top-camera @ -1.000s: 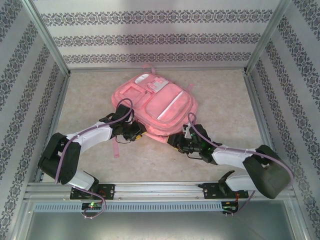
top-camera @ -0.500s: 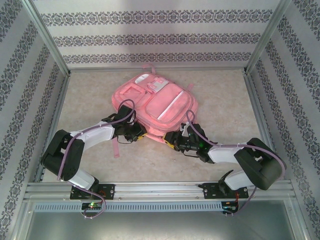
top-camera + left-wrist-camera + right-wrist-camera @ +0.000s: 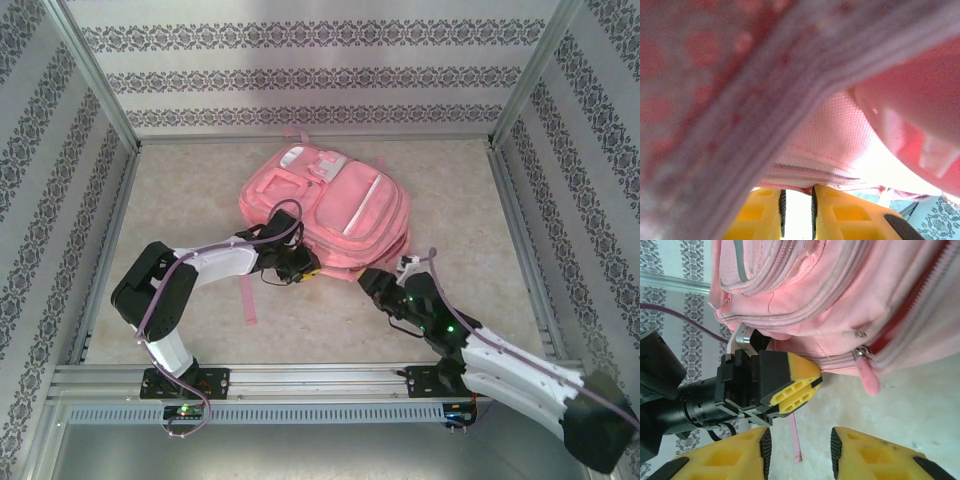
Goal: Pack the student bag
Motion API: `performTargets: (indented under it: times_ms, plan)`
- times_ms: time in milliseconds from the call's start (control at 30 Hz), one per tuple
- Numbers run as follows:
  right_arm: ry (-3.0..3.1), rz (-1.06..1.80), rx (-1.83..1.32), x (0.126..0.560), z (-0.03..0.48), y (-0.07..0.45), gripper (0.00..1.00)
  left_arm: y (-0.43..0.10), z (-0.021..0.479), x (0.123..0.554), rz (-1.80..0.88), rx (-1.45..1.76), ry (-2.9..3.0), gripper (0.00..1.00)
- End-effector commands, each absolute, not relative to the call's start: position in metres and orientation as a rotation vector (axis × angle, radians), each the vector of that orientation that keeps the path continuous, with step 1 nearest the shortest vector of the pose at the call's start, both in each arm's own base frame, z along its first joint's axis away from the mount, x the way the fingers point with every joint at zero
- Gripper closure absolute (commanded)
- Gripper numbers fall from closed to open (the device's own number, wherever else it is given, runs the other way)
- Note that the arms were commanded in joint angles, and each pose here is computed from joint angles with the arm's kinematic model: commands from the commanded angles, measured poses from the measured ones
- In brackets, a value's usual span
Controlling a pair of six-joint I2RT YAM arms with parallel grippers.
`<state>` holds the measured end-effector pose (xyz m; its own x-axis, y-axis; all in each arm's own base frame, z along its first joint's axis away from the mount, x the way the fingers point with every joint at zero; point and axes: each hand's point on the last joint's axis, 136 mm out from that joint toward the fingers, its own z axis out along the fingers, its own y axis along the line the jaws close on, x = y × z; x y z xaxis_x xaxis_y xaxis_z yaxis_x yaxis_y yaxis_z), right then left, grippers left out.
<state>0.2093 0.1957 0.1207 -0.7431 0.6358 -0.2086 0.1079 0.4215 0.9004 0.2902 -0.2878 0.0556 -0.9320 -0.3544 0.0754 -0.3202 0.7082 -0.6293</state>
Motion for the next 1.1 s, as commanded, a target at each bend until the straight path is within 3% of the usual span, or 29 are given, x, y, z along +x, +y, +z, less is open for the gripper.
performTargets:
  times_ms: [0,233,567,1067]
  plan:
    - [2.329,1.029,0.669,0.189,0.063,0.157,0.61,-0.305,0.071,0.297,-1.105,-0.464,2.819,0.79]
    - [2.321,1.145,0.671,0.188,0.065,0.159,0.57,-0.303,0.071,0.293,-1.092,-0.450,2.833,0.79]
    - [2.271,1.286,0.689,0.223,0.085,0.193,0.54,-0.305,0.067,0.296,-1.095,-0.456,2.838,0.80]
    - [2.243,1.357,0.698,0.257,0.088,0.221,0.61,-0.306,0.066,0.296,-1.103,-0.453,2.836,0.81]
